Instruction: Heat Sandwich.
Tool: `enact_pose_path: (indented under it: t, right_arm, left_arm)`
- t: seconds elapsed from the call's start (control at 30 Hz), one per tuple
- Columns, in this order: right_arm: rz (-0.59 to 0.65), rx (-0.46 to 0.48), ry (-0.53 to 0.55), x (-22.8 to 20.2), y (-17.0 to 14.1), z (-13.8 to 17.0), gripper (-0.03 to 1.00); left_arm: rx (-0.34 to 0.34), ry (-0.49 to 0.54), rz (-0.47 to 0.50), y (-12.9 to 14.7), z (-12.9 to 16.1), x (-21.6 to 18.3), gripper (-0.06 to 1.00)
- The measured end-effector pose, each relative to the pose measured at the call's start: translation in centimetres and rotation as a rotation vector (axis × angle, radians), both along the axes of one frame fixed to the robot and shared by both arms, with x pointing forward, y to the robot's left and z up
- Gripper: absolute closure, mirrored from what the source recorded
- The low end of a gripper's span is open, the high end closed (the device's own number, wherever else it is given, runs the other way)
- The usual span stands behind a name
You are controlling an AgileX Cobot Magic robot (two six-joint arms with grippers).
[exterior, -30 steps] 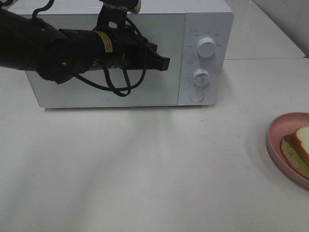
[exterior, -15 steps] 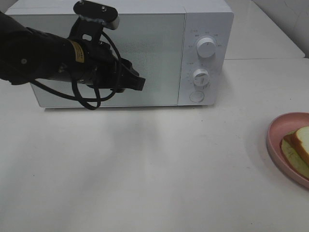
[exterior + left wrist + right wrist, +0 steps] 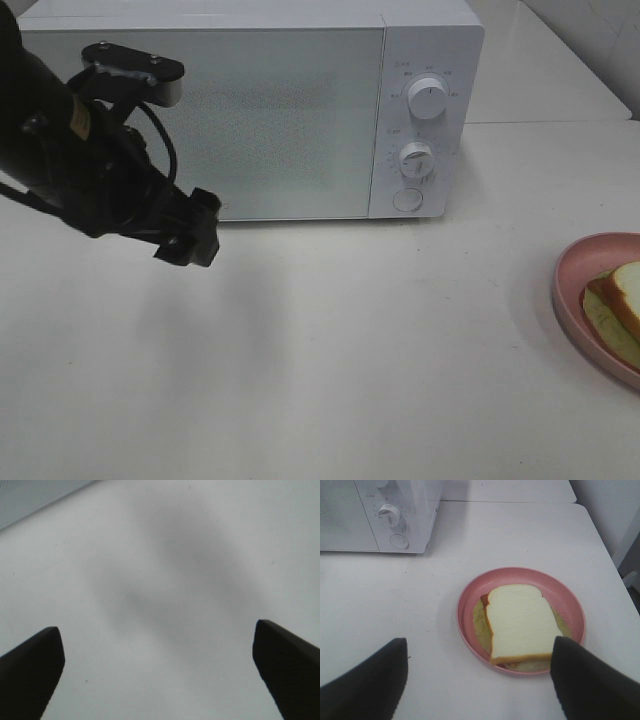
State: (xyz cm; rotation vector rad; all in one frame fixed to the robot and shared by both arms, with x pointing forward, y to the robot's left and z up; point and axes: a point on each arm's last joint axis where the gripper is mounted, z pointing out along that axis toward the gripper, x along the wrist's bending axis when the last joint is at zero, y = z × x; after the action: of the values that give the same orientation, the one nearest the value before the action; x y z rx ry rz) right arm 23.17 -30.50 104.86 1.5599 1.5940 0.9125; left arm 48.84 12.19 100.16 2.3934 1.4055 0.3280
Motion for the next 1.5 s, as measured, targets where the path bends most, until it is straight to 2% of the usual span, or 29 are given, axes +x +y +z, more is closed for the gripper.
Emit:
enact_pose_path:
  t: [0.1, 0.13, 0.37, 0.43, 0.53, 0.67, 0.7, 0.83, 1.0, 1.07, 1.23, 1.5]
  right_arm:
    - [0.000, 0.000, 0.000, 0.0, 0.0, 0.0, 0.21]
    - [0.000, 0.000, 0.000, 0.0, 0.0, 0.0, 0.21]
    - [0.000, 0.000, 0.000, 0.0, 0.0, 0.0, 0.21]
    - [0.000, 0.000, 0.000, 0.0, 0.0, 0.0, 0.21]
    - [0.000, 0.000, 0.000, 0.0, 0.0, 0.0, 0.21]
    - [0.000, 0.000, 0.000, 0.0, 0.0, 0.0, 0.21]
    - [0.000, 0.000, 0.000, 0.0, 0.0, 0.0, 0.21]
    - [0.000, 0.000, 0.000, 0.0, 0.0, 0.0, 0.21]
    - [0.000, 0.000, 0.000, 0.0, 0.0, 0.0, 0.21]
    - [0.000, 0.000, 0.000, 0.0, 0.0, 0.0, 0.21]
    - [0.000, 0.000, 0.000, 0.0, 0.0, 0.0, 0.21]
    - [0.000, 0.000, 0.000, 0.0, 0.0, 0.0, 0.21]
  left_arm:
    - [0.029, 0.034, 0.009, 0.5, 0.2, -0.4, -0.02]
    - [0.046, 0.076, 0.038, 1.2, 0.3, -0.6, -0.02]
    - [0.056, 0.151, 0.129, 4.4, 1.0, -0.1, -0.02]
    - [0.044, 0.190, 0.173, 6.5, 1.4, 0.2, -0.02]
    - [0.034, 0.213, 0.200, 7.8, 1.6, 0.4, -0.02]
    - [-0.003, 0.259, 0.289, 11.1, 2.3, 0.5, -0.02]
    - [-0.003, 0.259, 0.289, 11.1, 2.3, 0.5, -0.02]
    - [-0.026, 0.269, 0.418, 14.8, 2.5, -1.2, -0.02]
    - [-0.031, 0.283, 0.482, 16.4, 2.4, -2.7, -0.02]
    - [-0.033, 0.300, 0.526, 17.4, 2.3, -4.5, -0.02]
    - [-0.034, 0.260, 0.536, 17.7, 2.8, -7.3, -0.02]
    - [-0.064, 0.061, 0.527, 17.8, 5.1, -12.1, -0.02]
